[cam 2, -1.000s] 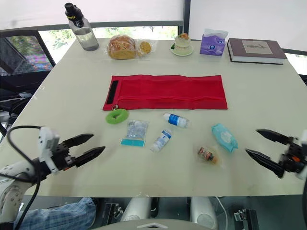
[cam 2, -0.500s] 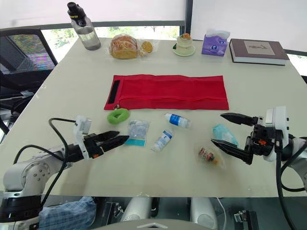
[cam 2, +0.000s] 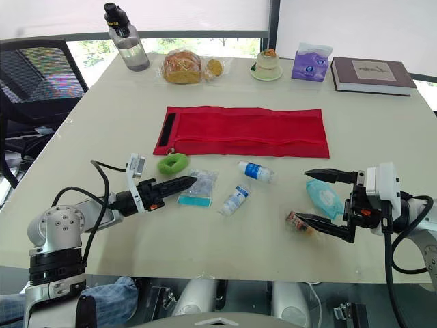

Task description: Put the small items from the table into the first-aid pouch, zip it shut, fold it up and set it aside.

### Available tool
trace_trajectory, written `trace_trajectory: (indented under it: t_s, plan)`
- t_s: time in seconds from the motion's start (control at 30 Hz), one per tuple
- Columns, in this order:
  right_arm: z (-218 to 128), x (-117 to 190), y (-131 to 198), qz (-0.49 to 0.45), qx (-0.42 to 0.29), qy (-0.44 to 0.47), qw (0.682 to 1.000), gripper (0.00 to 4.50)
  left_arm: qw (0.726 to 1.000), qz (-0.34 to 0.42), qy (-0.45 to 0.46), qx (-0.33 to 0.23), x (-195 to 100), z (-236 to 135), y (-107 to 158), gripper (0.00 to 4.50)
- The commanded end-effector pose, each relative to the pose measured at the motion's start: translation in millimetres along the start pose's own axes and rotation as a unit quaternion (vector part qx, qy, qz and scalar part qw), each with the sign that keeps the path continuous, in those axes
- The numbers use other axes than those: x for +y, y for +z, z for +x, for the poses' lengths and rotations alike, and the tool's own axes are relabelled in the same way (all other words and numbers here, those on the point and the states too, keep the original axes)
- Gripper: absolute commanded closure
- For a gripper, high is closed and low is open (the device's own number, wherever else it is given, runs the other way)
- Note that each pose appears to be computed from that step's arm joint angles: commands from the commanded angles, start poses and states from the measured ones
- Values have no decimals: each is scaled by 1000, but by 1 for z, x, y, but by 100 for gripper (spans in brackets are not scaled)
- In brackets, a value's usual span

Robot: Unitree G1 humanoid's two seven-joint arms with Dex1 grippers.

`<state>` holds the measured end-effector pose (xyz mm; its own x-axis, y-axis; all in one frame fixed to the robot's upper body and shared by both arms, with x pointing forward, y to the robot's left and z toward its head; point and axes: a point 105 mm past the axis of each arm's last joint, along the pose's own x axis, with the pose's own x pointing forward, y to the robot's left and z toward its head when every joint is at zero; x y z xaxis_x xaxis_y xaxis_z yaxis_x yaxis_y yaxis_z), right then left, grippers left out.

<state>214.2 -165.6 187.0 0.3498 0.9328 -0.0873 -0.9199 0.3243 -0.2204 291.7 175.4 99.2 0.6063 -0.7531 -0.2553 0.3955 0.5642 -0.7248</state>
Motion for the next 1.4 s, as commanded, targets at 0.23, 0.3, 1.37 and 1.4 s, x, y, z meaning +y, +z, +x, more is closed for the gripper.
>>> trace_trajectory:
  t_s: [0.23, 0.3, 1.37, 1.4]
  plan:
    - [6, -1, 9, -24, -11, 0, 1000, 0, 1000, -18, -20, -2, -5, 10, -2, 448]
    - [7, -2, 10, -24, -13, 0, 1000, 0, 1000, -18, -21, -3, -5, 10, -1, 448]
    - [18, -2, 12, -21, -25, 7, 999, 0, 991, 46, 122, 34, -22, 11, -7, 8]
    - [18, -2, 12, -21, -24, 7, 999, 0, 990, 44, 128, 36, -20, 13, -7, 8]
